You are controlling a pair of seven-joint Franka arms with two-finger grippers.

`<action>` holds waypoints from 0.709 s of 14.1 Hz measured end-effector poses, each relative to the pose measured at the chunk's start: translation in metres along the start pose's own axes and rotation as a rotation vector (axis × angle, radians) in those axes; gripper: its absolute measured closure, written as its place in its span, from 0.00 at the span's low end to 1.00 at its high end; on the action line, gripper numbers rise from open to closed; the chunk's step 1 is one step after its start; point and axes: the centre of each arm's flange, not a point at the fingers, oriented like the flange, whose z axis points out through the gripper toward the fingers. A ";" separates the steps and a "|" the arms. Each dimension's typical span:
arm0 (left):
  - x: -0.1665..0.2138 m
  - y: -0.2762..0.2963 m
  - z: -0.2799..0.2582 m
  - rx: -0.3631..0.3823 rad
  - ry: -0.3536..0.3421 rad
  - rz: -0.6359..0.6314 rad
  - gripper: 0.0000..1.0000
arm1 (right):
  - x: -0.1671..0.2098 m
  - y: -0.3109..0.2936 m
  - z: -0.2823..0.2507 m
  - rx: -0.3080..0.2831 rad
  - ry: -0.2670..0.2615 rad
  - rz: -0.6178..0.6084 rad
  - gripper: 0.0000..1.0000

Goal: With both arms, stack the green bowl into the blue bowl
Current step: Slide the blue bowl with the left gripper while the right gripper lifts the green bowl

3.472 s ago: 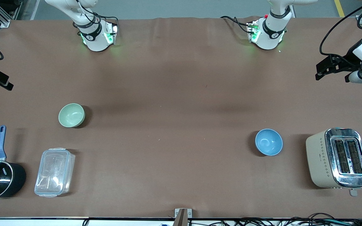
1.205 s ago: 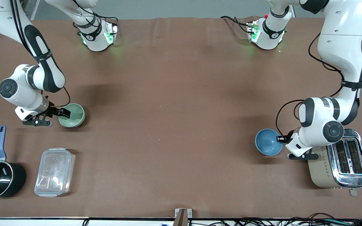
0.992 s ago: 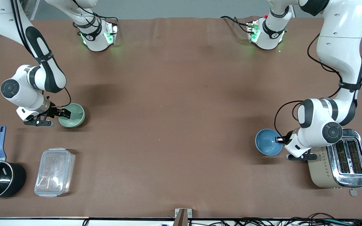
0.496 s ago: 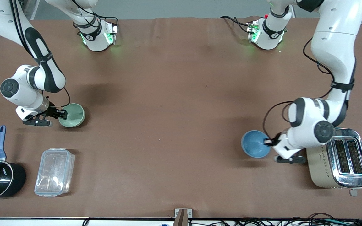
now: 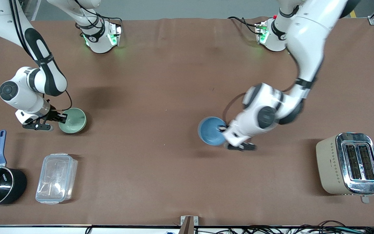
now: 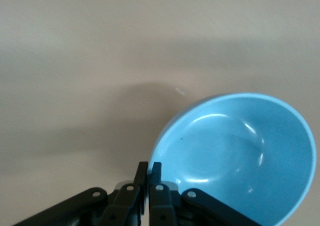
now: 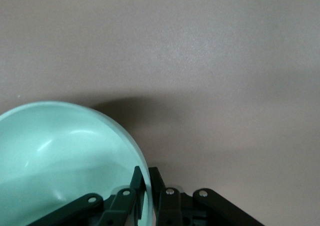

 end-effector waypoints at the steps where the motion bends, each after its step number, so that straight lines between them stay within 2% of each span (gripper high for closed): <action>1: -0.015 0.025 0.012 0.008 -0.012 -0.001 0.96 | 0.003 0.000 -0.011 0.005 -0.029 0.000 0.93; 3: -0.037 0.061 0.035 0.013 -0.019 0.001 0.96 | 0.015 0.003 -0.047 0.016 -0.089 0.003 0.94; 5: -0.048 0.079 0.052 0.010 -0.019 -0.009 0.96 | 0.028 -0.001 -0.093 0.077 -0.135 0.038 0.94; 7: -0.048 0.080 0.062 0.006 -0.018 -0.013 0.95 | 0.036 -0.013 -0.131 0.150 -0.159 0.055 0.94; 9: -0.045 0.079 0.071 -0.005 -0.009 -0.017 0.94 | 0.038 -0.034 -0.146 0.199 -0.171 0.069 0.94; 10: -0.043 0.078 0.072 -0.009 -0.004 -0.019 0.88 | 0.038 -0.051 -0.147 0.214 -0.185 0.082 0.94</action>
